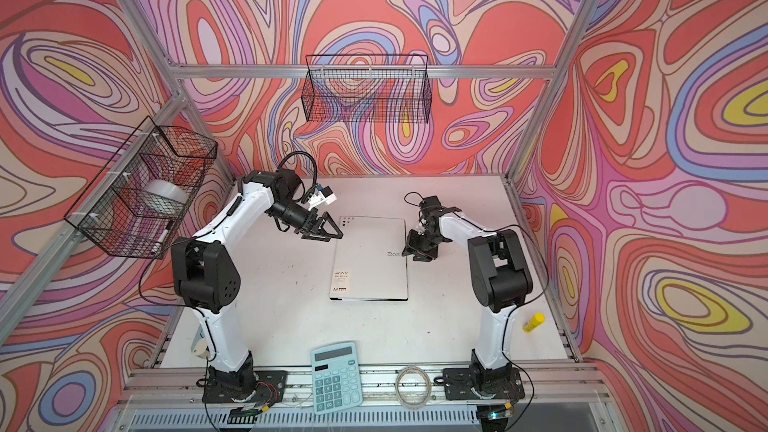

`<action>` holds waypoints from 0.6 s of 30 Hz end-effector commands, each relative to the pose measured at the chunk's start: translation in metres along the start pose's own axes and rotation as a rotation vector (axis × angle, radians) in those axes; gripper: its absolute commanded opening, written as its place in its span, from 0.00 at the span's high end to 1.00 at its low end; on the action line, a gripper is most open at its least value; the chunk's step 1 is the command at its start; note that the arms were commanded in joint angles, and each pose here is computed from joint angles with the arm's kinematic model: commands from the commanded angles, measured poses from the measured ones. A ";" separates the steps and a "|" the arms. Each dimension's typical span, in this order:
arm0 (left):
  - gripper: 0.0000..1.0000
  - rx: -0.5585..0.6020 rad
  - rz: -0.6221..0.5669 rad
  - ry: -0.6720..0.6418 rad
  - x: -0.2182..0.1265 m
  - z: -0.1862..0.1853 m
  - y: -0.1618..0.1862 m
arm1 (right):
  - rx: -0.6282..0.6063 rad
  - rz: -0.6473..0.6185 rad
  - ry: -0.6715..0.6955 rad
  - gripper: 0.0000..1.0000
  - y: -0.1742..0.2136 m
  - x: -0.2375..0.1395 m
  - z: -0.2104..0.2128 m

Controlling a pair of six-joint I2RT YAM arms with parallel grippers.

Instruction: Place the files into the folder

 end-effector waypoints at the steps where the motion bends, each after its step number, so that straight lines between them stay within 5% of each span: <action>1: 0.00 0.044 -0.025 -0.021 -0.009 -0.006 0.003 | 0.005 0.009 -0.013 0.54 0.000 0.008 -0.002; 18: 0.00 0.086 -0.051 -0.155 -0.025 0.005 0.012 | -0.025 0.047 -0.059 0.55 0.007 0.036 0.031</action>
Point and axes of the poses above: each gripper's point midway between its finger pads, its own x axis out along the fingers, its own z axis along the line the jaws close on, y = z × x, the point moved 3 cm from there along -x, back along the fingers, and after that the axes turned 3 degrees about -x, right-handed, at the moved point
